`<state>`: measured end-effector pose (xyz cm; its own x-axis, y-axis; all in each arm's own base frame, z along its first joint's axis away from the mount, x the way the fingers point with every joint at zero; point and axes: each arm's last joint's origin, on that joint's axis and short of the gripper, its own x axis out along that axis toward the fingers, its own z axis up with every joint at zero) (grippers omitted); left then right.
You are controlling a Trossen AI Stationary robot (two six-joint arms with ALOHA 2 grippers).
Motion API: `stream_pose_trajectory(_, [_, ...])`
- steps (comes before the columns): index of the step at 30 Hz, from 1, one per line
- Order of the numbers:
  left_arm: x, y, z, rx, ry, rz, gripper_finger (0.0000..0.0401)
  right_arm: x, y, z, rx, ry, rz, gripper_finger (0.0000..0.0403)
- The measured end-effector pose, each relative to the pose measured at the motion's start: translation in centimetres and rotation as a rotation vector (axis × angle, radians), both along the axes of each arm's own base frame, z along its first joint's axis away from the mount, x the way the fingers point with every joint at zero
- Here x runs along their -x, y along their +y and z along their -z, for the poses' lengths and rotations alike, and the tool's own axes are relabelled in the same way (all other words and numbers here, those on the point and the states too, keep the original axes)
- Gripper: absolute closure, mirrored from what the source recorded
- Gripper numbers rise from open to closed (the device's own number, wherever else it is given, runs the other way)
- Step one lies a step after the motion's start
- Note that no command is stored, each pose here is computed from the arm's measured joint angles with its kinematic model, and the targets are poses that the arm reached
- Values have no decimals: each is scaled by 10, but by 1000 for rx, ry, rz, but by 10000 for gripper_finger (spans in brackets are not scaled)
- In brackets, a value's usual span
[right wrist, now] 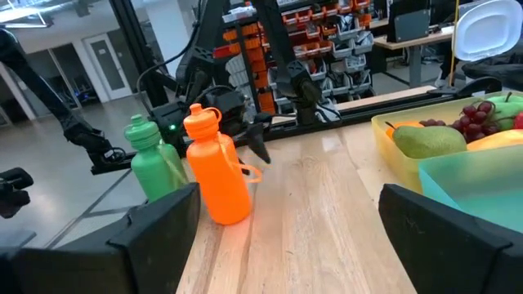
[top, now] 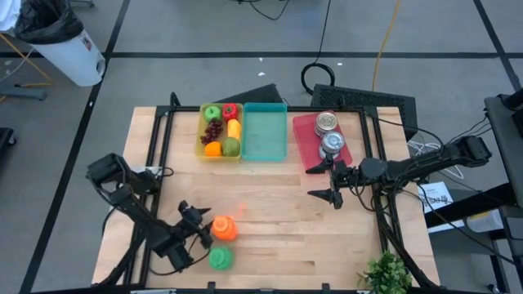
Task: Pick & Place Food Item
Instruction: Put the orange tumbler into the green bin
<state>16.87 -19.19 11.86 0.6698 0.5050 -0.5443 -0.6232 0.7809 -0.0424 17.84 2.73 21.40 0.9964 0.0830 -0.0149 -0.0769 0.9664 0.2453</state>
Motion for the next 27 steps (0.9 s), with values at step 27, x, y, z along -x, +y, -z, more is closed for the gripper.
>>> stream_pose_trajectory(27, [-3, 34, -89, -111, 71, 120, 174, 0, 0, 1, 2, 7, 0, 46])
